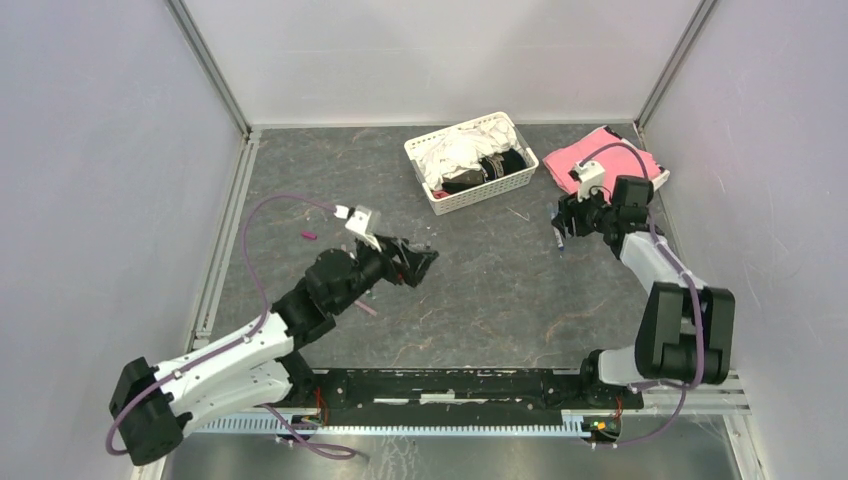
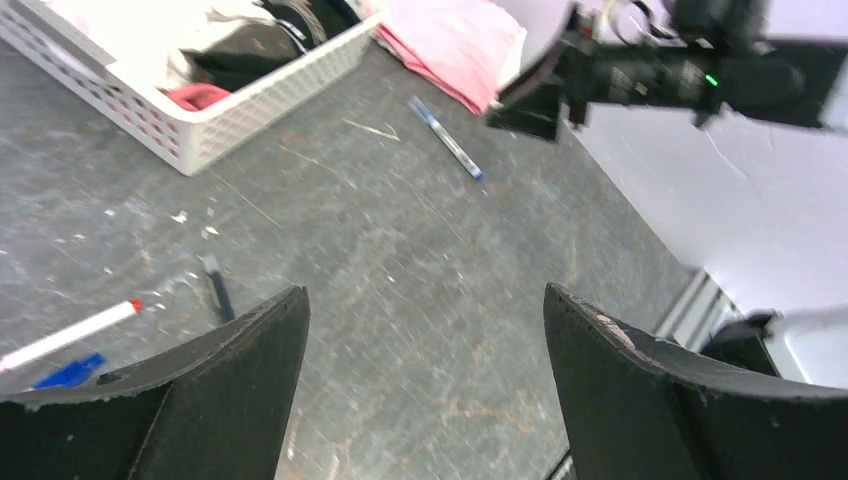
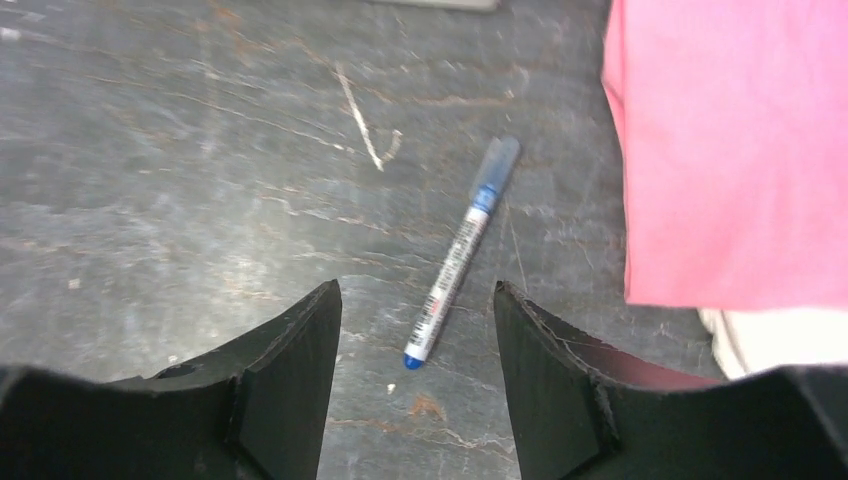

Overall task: Insert the pens into the pen caps
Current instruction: Place the pen at the center of the board, then pick up the pen from the center of the board.

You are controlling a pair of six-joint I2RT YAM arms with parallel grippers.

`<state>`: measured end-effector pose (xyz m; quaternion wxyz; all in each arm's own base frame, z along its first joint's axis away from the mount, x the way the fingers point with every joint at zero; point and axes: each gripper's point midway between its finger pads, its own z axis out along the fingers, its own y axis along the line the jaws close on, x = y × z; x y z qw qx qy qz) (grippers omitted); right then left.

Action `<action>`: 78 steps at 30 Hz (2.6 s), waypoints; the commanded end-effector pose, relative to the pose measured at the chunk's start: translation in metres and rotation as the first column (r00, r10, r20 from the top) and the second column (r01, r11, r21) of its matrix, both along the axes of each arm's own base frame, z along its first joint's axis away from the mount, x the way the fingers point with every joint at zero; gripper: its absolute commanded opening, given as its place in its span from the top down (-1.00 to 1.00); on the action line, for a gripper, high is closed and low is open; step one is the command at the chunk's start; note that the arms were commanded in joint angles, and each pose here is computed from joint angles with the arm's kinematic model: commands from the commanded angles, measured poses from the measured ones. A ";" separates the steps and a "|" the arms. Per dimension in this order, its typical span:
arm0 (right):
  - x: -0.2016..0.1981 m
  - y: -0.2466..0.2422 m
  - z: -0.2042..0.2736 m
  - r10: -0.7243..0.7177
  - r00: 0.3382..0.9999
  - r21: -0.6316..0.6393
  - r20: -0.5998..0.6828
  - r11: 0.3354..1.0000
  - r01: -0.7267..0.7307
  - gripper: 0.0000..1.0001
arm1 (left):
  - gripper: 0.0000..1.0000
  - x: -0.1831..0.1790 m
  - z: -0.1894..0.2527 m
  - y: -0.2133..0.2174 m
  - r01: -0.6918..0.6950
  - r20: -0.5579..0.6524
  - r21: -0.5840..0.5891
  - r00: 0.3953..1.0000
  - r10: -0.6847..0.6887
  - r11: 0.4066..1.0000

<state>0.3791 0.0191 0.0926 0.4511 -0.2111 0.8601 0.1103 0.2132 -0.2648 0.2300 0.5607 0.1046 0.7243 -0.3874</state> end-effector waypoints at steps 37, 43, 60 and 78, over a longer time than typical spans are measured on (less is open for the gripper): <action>-0.127 0.138 0.104 0.716 0.573 -0.014 0.399 0.630 -0.777 -0.37 | 0.01 0.101 -0.034 0.049 -0.170 -0.311 0.178 0.925 0.220 0.969; -0.125 0.143 0.098 0.718 0.585 -0.011 0.377 0.635 -0.772 -0.38 | 0.13 0.085 -0.019 0.095 -0.425 -0.357 0.092 0.830 0.428 0.901; -0.119 0.141 0.090 0.701 0.619 0.002 0.355 0.662 -0.750 -0.38 | 0.27 0.035 -0.084 0.167 -0.741 -0.609 0.281 0.354 0.710 0.610; -0.119 0.142 0.090 0.695 0.624 0.013 0.357 0.665 -0.747 -0.41 | -0.05 -0.012 -0.160 0.176 -0.575 -0.613 0.612 0.089 0.785 0.542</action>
